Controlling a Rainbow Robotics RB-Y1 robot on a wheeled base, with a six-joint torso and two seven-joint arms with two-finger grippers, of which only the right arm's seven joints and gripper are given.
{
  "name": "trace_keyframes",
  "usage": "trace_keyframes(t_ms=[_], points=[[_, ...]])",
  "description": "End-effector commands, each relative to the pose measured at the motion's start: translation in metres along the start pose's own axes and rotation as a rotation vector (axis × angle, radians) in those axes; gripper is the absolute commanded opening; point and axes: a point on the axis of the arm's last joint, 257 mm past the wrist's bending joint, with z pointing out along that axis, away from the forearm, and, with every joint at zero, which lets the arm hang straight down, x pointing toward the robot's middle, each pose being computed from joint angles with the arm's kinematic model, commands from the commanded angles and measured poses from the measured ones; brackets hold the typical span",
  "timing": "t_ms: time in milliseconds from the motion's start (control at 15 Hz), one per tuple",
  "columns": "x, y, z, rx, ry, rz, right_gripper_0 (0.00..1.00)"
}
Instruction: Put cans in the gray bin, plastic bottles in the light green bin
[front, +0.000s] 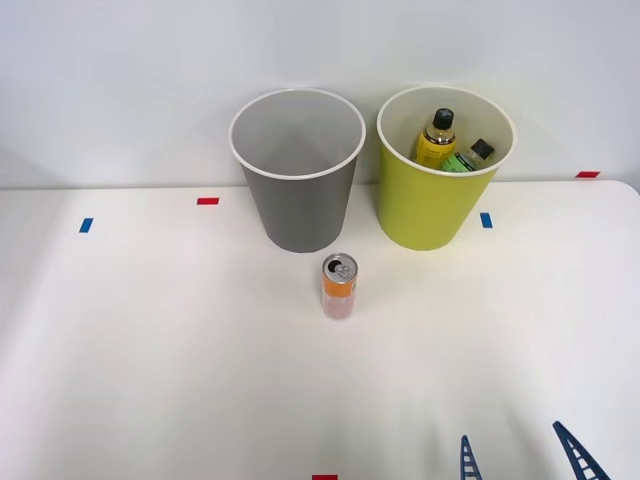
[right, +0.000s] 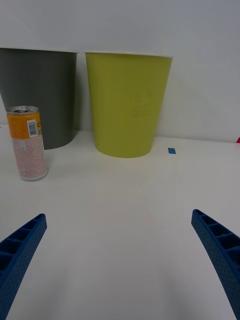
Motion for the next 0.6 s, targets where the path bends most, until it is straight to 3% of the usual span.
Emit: trace_keyframes(t_ms=[67, 600], points=[[0.0, 0.0, 0.0, 0.0, 0.0, 0.0, 1.0], [0.0, 0.0, 0.0, 0.0, 0.0, 0.0, 1.0]])
